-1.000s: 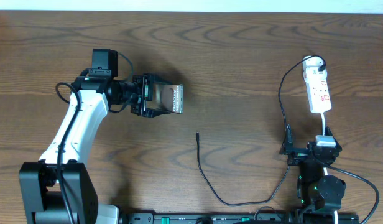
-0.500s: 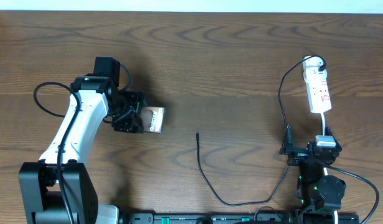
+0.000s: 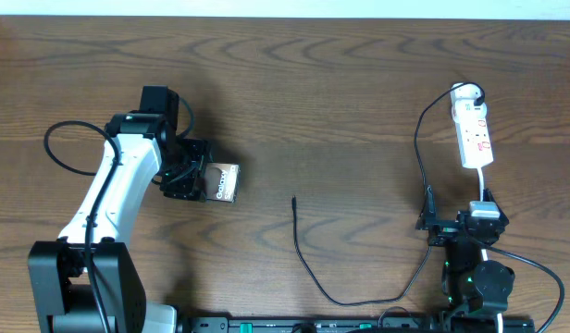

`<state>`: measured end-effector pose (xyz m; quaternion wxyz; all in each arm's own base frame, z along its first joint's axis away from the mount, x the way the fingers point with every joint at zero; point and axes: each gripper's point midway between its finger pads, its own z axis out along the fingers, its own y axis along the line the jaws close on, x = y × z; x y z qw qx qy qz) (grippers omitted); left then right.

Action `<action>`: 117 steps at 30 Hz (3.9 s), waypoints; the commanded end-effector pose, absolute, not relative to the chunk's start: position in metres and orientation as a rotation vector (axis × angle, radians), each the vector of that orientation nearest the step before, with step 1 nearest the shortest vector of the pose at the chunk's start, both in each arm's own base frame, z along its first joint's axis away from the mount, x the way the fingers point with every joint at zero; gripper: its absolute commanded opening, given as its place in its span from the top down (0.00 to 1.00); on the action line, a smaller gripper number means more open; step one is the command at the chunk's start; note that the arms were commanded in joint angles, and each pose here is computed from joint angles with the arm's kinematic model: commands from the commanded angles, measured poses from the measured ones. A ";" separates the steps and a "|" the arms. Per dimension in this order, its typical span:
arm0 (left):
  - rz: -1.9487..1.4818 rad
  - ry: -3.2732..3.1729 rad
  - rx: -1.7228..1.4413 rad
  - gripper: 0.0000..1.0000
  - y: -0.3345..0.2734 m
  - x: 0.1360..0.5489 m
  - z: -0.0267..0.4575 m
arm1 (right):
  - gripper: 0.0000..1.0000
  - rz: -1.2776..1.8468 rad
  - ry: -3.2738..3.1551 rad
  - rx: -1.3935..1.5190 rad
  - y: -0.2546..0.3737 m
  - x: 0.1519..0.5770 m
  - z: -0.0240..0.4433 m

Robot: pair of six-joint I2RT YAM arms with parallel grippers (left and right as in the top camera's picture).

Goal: Plug charger to phone and switch on socket

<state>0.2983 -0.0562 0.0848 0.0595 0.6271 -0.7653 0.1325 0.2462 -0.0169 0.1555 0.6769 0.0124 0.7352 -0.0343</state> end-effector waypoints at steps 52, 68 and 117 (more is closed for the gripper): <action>0.394 -2.340 1.895 0.92 -0.054 0.294 0.097 | 0.01 1.422 2.030 -0.290 0.149 0.315 0.254; 0.394 -2.341 1.895 0.93 -0.054 0.294 0.097 | 0.01 1.606 2.460 0.422 0.158 0.349 0.132; 0.613 -2.329 1.799 0.93 -0.137 0.307 0.108 | 0.01 1.299 2.479 -0.187 0.329 0.288 0.123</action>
